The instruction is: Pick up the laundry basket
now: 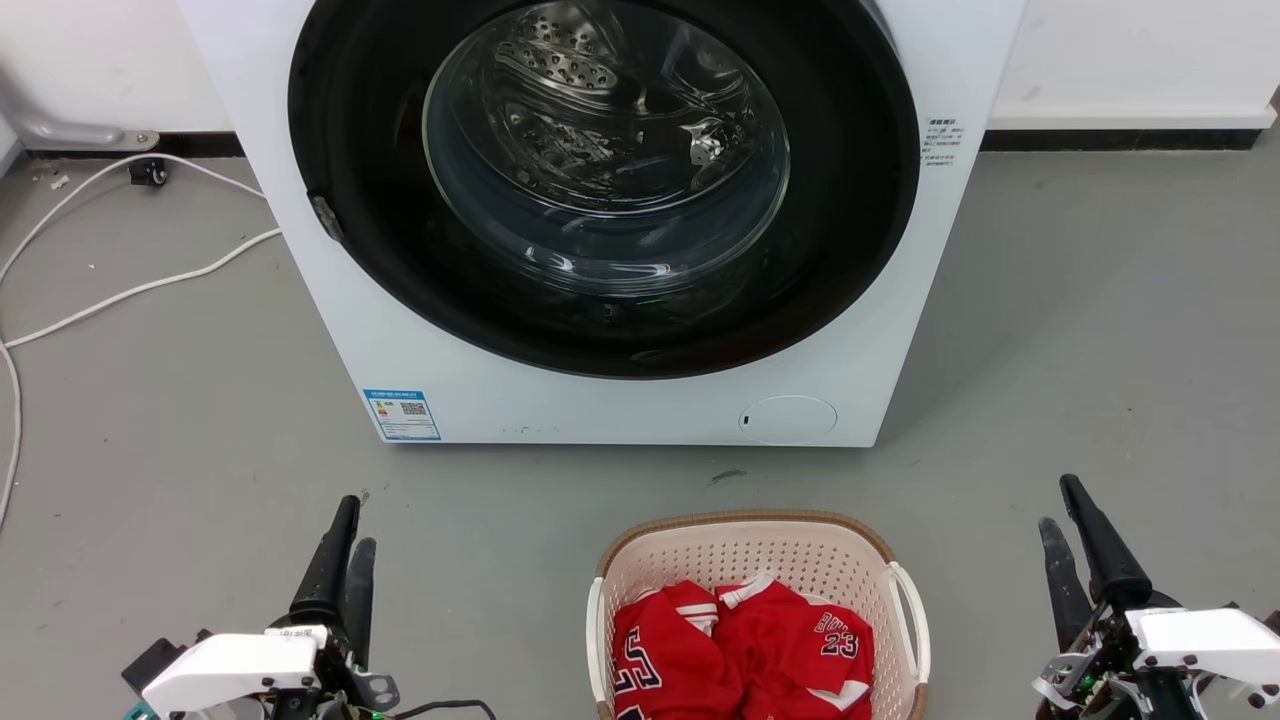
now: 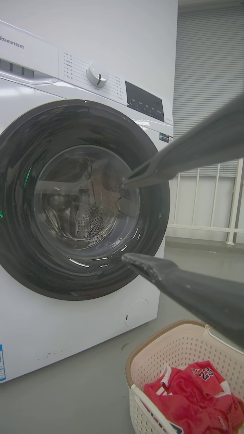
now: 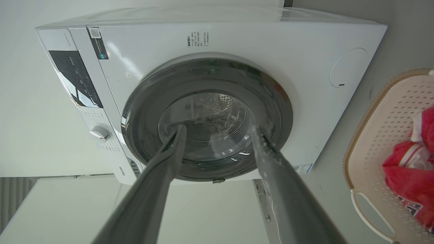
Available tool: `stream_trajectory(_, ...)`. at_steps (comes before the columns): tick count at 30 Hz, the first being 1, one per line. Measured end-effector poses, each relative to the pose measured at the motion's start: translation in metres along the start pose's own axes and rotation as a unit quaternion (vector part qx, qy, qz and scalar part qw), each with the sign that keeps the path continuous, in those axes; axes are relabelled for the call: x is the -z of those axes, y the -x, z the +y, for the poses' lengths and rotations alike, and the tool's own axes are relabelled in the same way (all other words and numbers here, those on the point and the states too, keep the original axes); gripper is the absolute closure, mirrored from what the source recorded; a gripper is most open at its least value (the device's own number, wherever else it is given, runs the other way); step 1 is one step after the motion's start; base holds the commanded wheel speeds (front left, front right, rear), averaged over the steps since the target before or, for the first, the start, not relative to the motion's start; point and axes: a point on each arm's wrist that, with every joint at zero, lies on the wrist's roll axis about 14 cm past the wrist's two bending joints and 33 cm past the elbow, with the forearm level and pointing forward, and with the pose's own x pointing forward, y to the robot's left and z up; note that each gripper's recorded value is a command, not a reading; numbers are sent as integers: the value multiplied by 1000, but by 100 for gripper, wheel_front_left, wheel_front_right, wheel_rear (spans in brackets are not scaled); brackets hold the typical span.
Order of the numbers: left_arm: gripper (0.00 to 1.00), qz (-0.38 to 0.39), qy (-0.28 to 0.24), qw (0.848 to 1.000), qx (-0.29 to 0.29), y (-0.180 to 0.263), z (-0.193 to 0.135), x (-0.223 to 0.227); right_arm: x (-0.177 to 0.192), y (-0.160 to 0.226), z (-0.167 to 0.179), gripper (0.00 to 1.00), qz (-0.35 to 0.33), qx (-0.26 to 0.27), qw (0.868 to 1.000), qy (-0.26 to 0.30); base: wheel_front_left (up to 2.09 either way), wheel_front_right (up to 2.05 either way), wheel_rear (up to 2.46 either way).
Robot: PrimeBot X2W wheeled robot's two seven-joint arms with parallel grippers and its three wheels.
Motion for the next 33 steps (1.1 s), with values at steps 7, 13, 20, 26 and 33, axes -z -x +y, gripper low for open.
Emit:
stream_trajectory(7,0,-17,-53,998,5,-1,-5,-7,-4,-1,8,0,-12,-9,998,65,0,0,0)
stream_trajectory(13,0,-24,-124,992,4,-2,-13,-9,0,-3,20,0,-10,-26,989,148,0,0,0)
stream_trajectory(20,0,-29,-198,980,0,-3,-18,-7,4,-2,28,0,-12,-38,970,240,0,0,0)
stream_trajectory(26,0,-37,-253,967,0,-2,-20,-7,5,0,30,0,-15,-42,954,297,0,0,0)
stream_trajectory(33,0,-40,-309,950,3,0,-22,-5,8,2,31,0,-17,-47,934,353,0,0,0)
